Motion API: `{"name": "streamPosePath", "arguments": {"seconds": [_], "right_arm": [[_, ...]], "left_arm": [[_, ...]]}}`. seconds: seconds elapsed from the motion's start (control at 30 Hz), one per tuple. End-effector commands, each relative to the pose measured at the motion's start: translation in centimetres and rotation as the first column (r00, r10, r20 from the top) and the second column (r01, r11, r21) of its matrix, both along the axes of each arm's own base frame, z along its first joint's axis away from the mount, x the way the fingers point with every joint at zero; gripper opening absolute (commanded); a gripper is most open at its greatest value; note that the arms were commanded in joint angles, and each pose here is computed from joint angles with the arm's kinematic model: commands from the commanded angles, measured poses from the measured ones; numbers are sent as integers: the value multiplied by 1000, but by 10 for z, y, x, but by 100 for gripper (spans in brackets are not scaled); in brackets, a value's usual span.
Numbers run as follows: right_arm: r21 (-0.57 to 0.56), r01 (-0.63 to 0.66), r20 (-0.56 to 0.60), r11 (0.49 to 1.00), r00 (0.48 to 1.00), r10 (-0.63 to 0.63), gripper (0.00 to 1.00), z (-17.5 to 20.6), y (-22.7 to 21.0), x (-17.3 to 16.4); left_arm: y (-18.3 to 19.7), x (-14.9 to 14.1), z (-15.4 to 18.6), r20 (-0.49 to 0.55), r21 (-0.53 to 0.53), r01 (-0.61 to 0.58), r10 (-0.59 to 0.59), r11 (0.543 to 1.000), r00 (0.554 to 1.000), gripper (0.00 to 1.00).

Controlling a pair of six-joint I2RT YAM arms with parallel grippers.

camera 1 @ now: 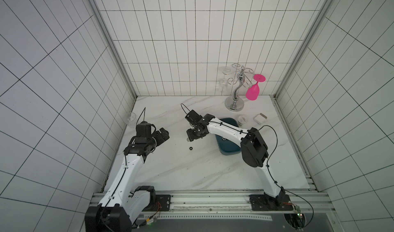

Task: Put the nuts on the desktop into the storage box
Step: Pick up the nut from the center of the board.

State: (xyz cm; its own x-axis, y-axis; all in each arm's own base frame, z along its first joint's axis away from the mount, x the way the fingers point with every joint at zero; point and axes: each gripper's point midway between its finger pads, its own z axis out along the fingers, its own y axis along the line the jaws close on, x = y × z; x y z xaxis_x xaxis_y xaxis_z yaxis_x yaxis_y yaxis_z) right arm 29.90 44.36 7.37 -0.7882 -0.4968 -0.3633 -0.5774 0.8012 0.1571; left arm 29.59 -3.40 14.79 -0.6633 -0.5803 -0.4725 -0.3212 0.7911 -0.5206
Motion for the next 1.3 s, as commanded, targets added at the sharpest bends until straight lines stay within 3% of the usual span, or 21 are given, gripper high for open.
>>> {"name": "streamPosePath", "arguments": {"seconds": [0.0, 0.3, 0.57, 0.9, 1.0, 1.17, 1.27], "right_arm": [[-29, -5, -22, 1000, 1000, 4, 60, -9, 7, -3], [-88, -4, -39, 996, 999, 1, 60, -32, 15, 1], [-101, -6, -43, 995, 999, 1, 59, -44, 22, 3], [-128, -24, -46, 991, 999, 19, 57, -55, 28, -1], [-147, -31, -47, 989, 999, 24, 49, -60, 26, -5], [-155, -33, -29, 987, 999, 28, 21, -56, 26, -6], [-135, -27, -6, 990, 1000, 26, 16, -42, 27, -3]], "left_arm": [[3, 2, 3, 25, 5, -8, 8, 1000, 1000, 98], [13, -3, 3, 32, 49, -35, 33, 998, 999, 98], [6, -2, 5, 36, -5, -20, 20, 1000, 999, 98], [8, -2, 8, 43, 15, -17, 16, 1000, 999, 98], [10, -4, 8, 39, 21, -19, 18, 1000, 999, 98], [11, -5, 11, 52, 24, -20, 19, 999, 998, 98], [11, -5, 14, 63, 26, -22, 20, 999, 998, 98]]}}
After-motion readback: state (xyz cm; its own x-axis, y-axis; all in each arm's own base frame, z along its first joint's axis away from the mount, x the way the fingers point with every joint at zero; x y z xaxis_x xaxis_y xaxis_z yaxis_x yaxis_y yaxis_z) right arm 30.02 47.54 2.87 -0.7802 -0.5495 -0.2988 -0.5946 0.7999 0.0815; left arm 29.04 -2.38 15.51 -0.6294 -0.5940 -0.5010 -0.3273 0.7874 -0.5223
